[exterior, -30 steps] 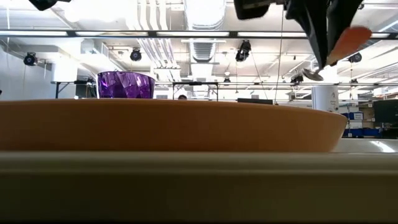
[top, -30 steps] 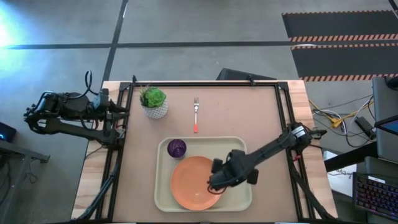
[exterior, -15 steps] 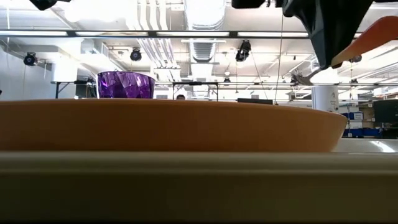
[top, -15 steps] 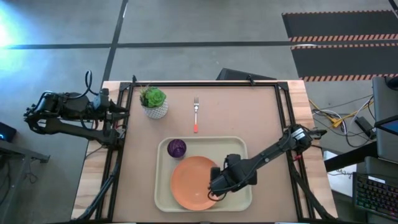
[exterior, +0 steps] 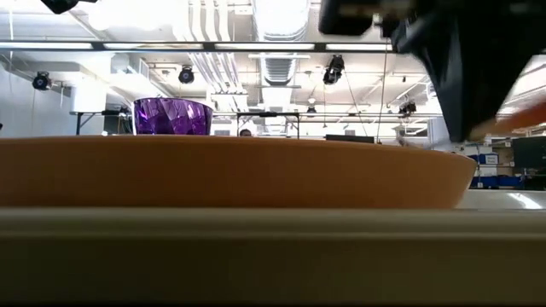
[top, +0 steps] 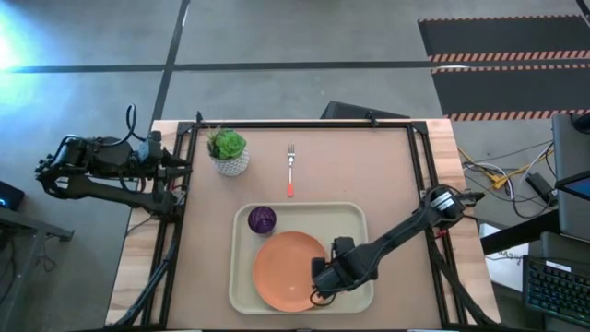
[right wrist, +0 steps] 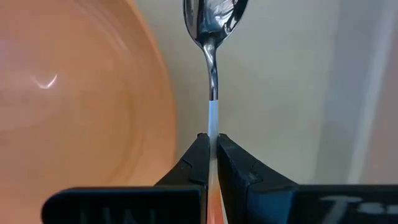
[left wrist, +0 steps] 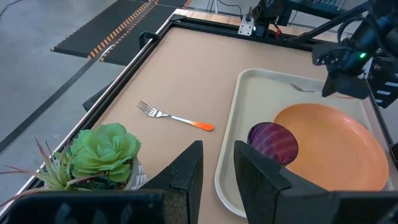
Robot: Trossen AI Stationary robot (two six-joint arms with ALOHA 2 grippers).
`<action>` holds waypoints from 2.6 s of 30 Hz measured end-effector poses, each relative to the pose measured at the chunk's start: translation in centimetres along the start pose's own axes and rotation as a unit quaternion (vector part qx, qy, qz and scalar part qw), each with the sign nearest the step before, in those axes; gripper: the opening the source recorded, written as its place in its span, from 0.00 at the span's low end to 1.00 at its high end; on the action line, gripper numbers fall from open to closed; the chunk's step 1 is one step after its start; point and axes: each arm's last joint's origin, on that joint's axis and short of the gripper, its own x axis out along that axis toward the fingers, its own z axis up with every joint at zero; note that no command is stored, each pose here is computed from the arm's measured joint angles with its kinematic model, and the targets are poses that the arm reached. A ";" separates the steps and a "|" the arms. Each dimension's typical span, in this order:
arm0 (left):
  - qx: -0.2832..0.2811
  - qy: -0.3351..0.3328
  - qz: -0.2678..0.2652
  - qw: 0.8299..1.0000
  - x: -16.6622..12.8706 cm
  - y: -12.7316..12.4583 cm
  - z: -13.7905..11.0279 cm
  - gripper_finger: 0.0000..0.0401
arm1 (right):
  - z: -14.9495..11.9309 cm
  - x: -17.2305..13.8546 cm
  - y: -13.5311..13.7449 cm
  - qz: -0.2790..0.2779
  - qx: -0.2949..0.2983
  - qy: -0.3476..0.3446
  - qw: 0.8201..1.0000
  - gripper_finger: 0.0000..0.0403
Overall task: Pick and place plate/cup/fork/spoon on tray
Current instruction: Put the orange spoon on the gray serving tray, then put the orange fork on the gray serving tray
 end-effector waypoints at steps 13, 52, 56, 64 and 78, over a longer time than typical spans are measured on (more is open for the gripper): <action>-0.003 -0.001 0.000 1.000 0.0 0.0 0.0 0.18 | 0.8 4.2 -1.9 0.037 0.015 0.032 0.999 0.02; -0.005 -0.007 -0.001 1.000 0.0 0.0 0.2 0.18 | 0.5 3.8 -1.6 0.032 -0.006 0.064 0.997 0.17; -0.005 -0.007 -0.001 1.000 0.0 0.0 0.2 0.18 | 0.5 3.3 -1.5 0.029 -0.012 0.060 0.998 0.25; -0.005 -0.011 -0.001 1.000 0.1 -0.1 0.3 0.18 | 2.3 1.1 -0.4 0.027 -0.042 -0.024 0.998 0.33; -0.005 -0.016 -0.003 1.000 0.0 -0.1 0.4 0.18 | 15.3 -3.6 5.3 0.048 -0.158 -0.152 0.974 0.33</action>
